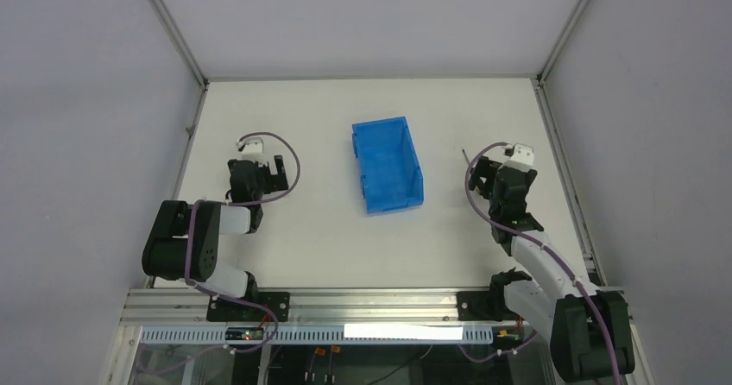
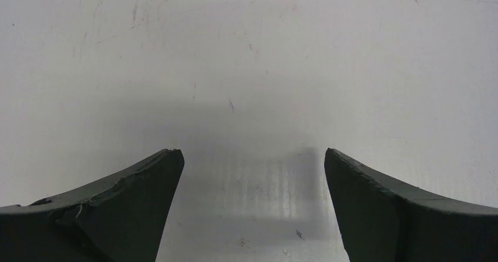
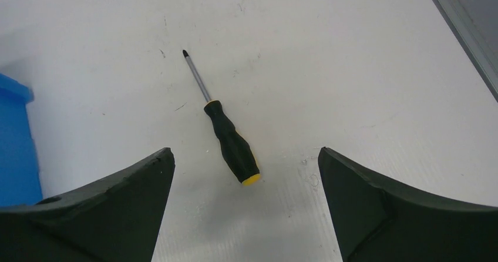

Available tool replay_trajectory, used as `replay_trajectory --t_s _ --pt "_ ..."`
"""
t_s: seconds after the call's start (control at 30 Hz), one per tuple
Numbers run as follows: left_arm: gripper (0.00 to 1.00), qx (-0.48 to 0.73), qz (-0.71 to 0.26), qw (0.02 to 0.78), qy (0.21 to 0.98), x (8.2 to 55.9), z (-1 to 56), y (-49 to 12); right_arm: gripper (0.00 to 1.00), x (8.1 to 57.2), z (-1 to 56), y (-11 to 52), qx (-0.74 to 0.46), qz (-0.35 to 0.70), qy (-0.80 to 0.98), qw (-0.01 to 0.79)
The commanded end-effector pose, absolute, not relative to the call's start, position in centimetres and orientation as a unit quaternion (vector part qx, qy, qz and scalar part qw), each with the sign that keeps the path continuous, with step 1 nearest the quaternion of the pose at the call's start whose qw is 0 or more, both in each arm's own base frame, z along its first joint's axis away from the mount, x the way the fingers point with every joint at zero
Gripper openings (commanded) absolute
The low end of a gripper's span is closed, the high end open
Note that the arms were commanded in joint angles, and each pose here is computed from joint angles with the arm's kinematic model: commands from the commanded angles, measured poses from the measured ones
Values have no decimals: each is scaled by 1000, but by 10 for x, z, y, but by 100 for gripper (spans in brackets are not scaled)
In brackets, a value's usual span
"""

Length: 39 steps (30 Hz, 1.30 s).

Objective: Put the screwdriver in the bin

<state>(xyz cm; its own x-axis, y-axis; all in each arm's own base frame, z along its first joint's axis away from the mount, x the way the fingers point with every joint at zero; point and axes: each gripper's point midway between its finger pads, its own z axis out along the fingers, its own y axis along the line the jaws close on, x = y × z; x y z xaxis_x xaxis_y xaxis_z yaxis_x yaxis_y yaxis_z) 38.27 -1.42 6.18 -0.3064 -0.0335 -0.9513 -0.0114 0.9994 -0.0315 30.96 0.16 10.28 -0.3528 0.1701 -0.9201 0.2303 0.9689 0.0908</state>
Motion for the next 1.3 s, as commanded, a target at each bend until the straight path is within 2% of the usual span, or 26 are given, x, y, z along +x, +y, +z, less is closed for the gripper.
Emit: replay_trajectory --t_s 0.0,0.1,0.23,0.43,0.53,0.67,0.9,0.93,1.0,1.03,1.07,1.13,1.17,1.27 --pt "100 -14 -19 613 790 393 79 -16 97 321 124 -9 163 -42 794 584" --pt "100 -14 -18 613 790 394 79 -15 99 329 128 -18 202 -63 798 564" --pt "100 -14 -18 613 790 393 79 -15 99 331 113 4 111 -62 887 444" --pt "100 -14 -19 613 790 393 79 -15 98 342 97 7 51 -83 952 291" --pt "100 -13 -18 613 790 393 79 -16 94 344 74 15 27 -51 972 226" --pt "100 -14 -19 613 790 393 79 -16 87 350 53 19 9 -33 984 176" --pt "100 -14 -19 613 790 393 79 -15 62 346 25 23 -5 -24 991 129" --pt "100 -14 -19 613 790 393 79 -16 56 343 22 22 -6 -25 992 124" --pt "100 -13 -19 613 790 393 79 -16 36 341 19 23 -7 -23 992 120" --pt "100 -13 -19 614 789 393 80 -16 30 340 18 23 -8 -22 993 119" --pt "100 -14 -18 613 790 393 79 -15 18 340 19 23 -9 -21 993 120" --pt "100 -14 -18 613 790 394 79 -15 4 340 23 23 -11 -23 992 121" --pt "100 -14 -18 613 790 393 79 -15 0 340 29 23 -11 -24 992 123" --pt "100 -14 -18 613 790 393 79 -15 0 345 57 25 -18 -30 989 145"
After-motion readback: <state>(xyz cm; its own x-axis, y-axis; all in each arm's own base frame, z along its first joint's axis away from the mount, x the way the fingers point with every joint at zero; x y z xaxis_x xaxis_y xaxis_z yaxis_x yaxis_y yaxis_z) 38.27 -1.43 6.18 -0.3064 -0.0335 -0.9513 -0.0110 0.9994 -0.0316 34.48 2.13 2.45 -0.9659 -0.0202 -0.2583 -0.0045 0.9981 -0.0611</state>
